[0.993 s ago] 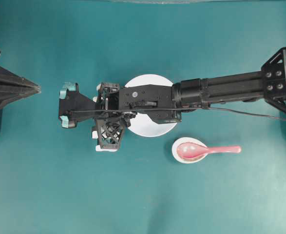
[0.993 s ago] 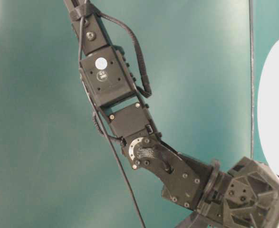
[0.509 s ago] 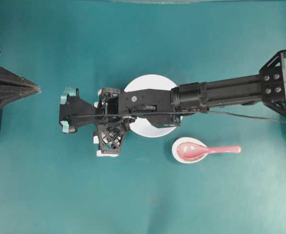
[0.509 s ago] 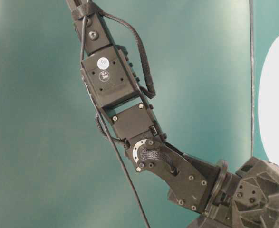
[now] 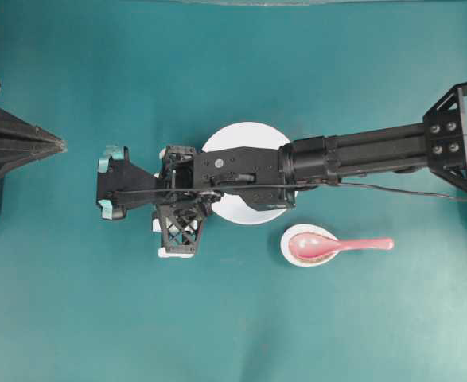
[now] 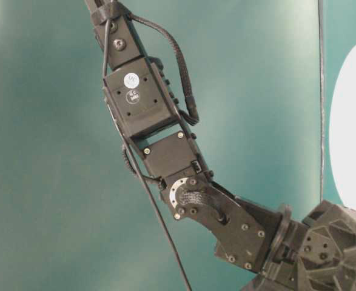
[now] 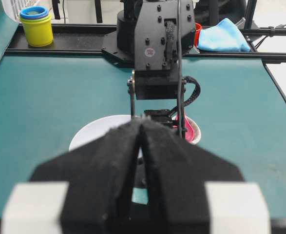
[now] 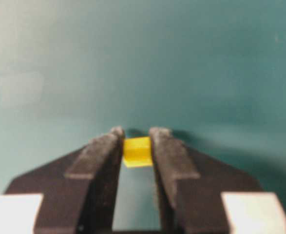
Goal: Scoop the yellow hexagonal prism block from the bowl with a spoon using the right arm.
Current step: 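Close the right gripper on the yellow block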
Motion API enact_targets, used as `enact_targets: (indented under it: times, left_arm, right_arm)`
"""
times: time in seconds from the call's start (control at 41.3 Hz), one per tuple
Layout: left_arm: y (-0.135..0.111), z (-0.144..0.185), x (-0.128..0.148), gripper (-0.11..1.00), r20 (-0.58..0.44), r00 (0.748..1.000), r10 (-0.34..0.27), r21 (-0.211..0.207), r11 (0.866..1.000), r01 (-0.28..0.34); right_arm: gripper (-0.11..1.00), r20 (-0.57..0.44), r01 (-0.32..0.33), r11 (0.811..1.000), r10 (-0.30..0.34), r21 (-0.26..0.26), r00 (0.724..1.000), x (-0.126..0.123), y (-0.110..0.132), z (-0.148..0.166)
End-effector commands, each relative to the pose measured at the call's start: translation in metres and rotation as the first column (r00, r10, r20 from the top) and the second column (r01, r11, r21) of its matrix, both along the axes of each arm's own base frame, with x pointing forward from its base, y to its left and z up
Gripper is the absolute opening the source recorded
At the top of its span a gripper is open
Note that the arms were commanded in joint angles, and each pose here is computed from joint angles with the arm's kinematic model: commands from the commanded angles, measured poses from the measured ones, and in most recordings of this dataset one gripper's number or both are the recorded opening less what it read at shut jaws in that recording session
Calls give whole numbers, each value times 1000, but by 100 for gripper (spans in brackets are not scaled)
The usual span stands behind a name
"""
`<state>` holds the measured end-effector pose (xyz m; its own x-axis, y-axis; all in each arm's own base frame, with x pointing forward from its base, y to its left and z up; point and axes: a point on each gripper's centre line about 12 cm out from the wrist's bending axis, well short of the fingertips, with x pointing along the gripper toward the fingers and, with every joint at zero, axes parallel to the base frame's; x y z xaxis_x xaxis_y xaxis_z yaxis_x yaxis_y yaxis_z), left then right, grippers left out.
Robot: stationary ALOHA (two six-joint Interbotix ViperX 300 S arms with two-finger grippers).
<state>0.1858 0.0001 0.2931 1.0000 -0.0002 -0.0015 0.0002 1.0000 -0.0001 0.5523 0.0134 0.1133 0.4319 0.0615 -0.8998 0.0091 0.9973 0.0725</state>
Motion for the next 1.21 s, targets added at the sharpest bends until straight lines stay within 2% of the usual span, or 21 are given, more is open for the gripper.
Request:
enact_targets:
  times: [0.0, 0.242, 0.606, 0.8, 0.945, 1.187]
  left_arm:
    - [0, 13, 2, 6, 35, 999, 0, 0, 1000, 0]
    - [0, 13, 2, 6, 35, 999, 0, 0, 1000, 0]
    - [0, 12, 2, 6, 34, 999, 0, 0, 1000, 0]
    - [0, 12, 2, 6, 31, 1000, 0, 0, 1000, 0]
    - [0, 12, 2, 6, 31, 1000, 0, 0, 1000, 0]
    - [0, 12, 2, 6, 28, 1000, 0, 0, 1000, 0]
  right_arm:
    - [27, 48, -6, 1000, 6, -6, 999, 4, 1, 16]
    - [27, 88, -12, 1000, 13, -13, 996, 8, 1, 29]
    - [27, 221, -16, 999, 25, -42, 975, 14, -1, 85]
    - [27, 270, -16, 997, 35, -70, 962, 9, -4, 118]
    - [27, 239, -12, 995, 35, -94, 970, -7, -10, 138]
    - [27, 151, -3, 996, 17, -91, 988, -38, -15, 134]
